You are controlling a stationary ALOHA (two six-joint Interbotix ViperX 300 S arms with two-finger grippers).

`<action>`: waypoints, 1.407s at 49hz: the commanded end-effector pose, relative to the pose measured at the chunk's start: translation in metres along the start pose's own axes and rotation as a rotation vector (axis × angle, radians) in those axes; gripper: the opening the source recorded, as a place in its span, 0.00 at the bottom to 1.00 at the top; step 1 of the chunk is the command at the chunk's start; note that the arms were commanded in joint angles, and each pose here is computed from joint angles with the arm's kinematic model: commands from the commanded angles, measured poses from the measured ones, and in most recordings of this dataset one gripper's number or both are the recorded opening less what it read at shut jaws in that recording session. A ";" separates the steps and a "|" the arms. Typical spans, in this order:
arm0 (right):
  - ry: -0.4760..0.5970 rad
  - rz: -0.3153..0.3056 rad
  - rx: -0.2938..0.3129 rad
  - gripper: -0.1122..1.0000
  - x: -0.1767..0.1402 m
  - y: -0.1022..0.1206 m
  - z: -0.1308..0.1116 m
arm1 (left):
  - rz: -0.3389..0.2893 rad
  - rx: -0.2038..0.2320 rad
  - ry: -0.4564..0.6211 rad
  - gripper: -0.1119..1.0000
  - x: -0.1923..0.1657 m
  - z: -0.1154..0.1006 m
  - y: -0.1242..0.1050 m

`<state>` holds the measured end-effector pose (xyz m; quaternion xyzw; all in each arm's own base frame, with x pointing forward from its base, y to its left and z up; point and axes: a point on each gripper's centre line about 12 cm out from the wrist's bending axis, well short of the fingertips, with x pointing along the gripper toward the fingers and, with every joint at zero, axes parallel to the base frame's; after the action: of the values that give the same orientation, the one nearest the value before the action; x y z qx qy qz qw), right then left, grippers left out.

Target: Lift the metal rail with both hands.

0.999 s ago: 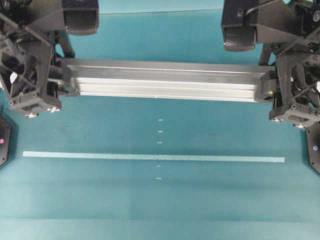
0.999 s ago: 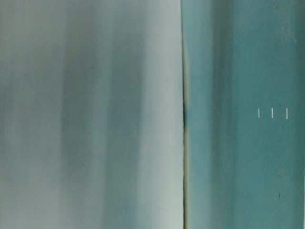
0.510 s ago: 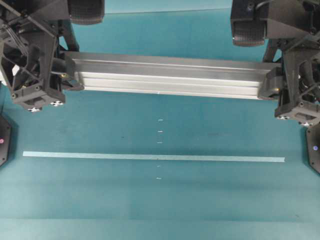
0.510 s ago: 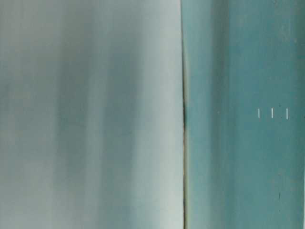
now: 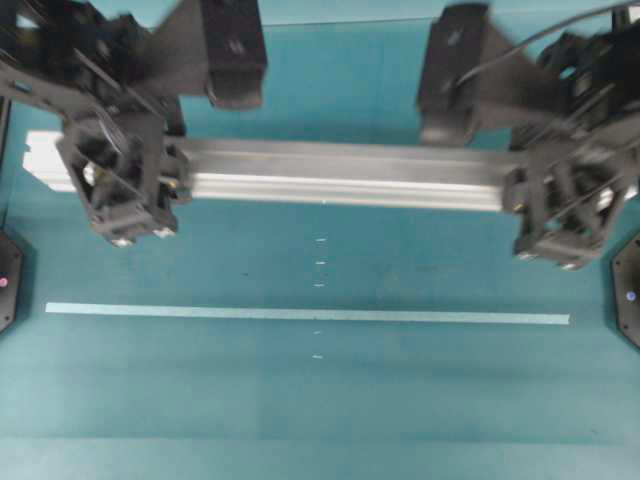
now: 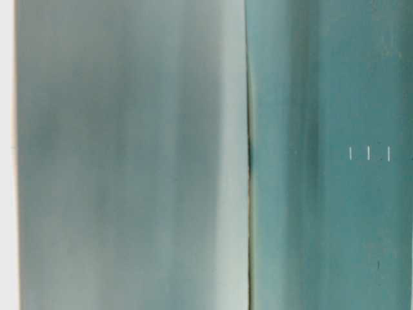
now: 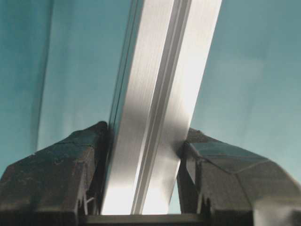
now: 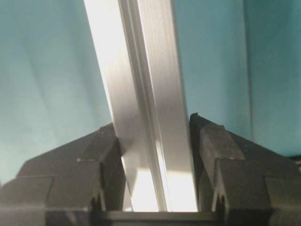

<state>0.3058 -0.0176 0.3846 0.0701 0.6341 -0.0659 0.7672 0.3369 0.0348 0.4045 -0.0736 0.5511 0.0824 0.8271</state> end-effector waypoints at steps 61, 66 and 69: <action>-0.005 -0.002 -0.007 0.44 0.195 -0.005 -0.036 | -0.019 -0.140 -0.065 0.42 0.178 -0.068 0.001; -0.009 0.001 -0.014 0.44 0.205 -0.003 -0.038 | -0.022 -0.164 -0.068 0.42 0.187 -0.075 0.001; -0.015 0.005 -0.020 0.44 0.208 0.000 -0.037 | -0.024 -0.165 -0.058 0.42 0.195 -0.081 -0.001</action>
<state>0.3060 -0.0154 0.1761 0.0561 0.6338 -0.0568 0.7693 0.3375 0.0251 0.1959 -0.1040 0.5321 0.0949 0.8349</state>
